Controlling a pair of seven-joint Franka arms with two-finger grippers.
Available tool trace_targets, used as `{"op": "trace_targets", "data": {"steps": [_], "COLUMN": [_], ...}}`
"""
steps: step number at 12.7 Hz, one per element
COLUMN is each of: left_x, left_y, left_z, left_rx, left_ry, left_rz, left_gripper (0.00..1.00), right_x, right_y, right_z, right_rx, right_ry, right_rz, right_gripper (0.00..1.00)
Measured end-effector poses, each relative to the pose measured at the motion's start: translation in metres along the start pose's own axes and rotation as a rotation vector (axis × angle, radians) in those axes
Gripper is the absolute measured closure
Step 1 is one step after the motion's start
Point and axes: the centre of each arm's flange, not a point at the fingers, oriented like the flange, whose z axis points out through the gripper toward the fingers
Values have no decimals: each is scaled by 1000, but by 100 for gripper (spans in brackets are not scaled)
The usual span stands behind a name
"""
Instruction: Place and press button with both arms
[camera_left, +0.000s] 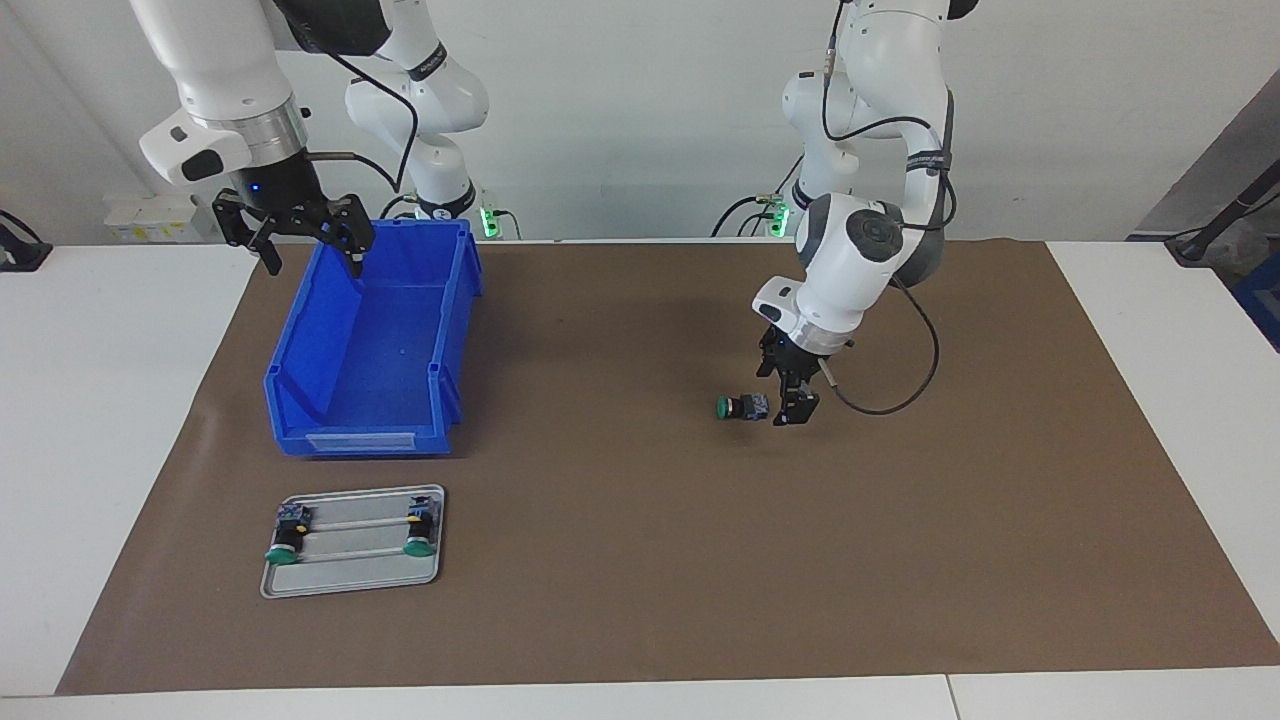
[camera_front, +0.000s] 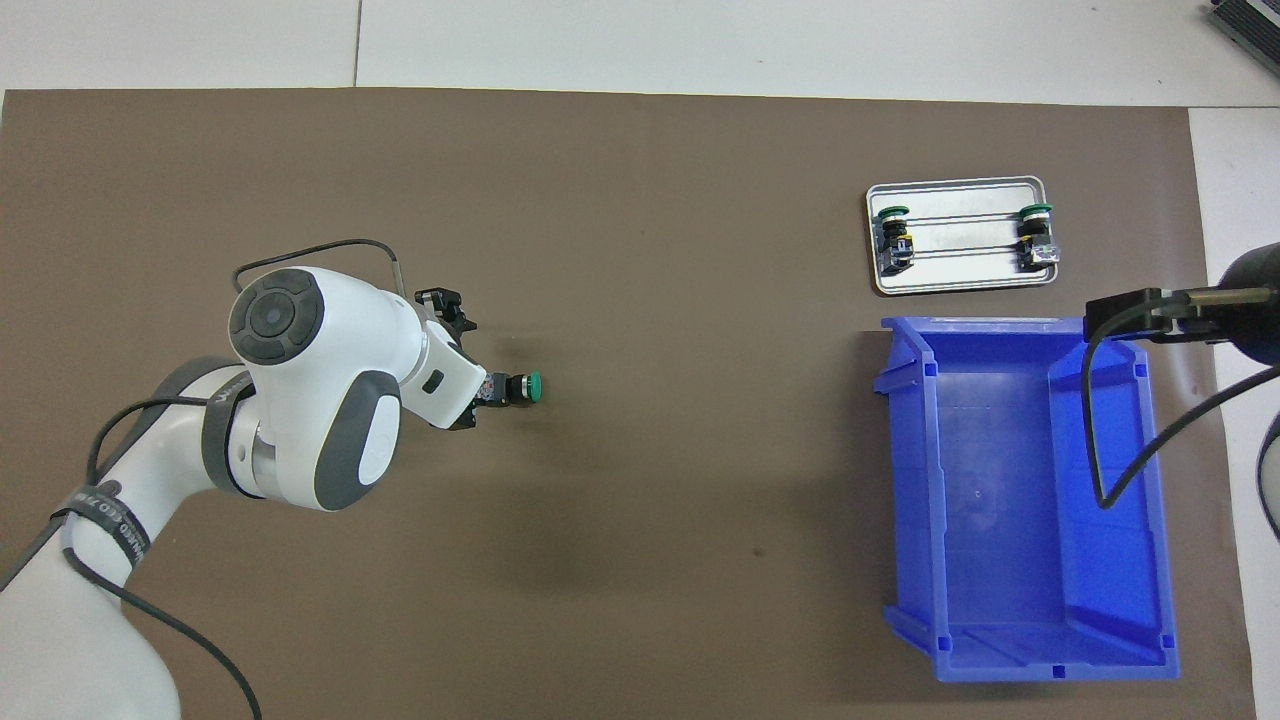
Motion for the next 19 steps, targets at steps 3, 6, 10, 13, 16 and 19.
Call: {"op": "trace_targets", "data": {"steps": [3,6,10,13,16,19], "left_x": [28,44,43,41,40,38], "left_y": [9,19,21,21,20,19], "left_z": [1,4,25,31,32,39], "left_rx": [6,-1,-32,-41,-40,-37], "left_ry": [11,11,-8,-14,-15,-15], "left_rz": [-27,-24,-26,-30,-33,-37], "left_gripper": [3,3,0,0,0,0], "right_x": [0,0,0,0,0,0], "right_y": [0,0,0,0,0,0], "right_z": [0,1,1,2,2,2], "right_rx": [0,0,0,0,0,0], "right_ry": [-1,-2,-3,-3,-3,-3], "right_rz": [0,0,0,0,0,0], "right_gripper": [0,0,0,0,0,0]}}
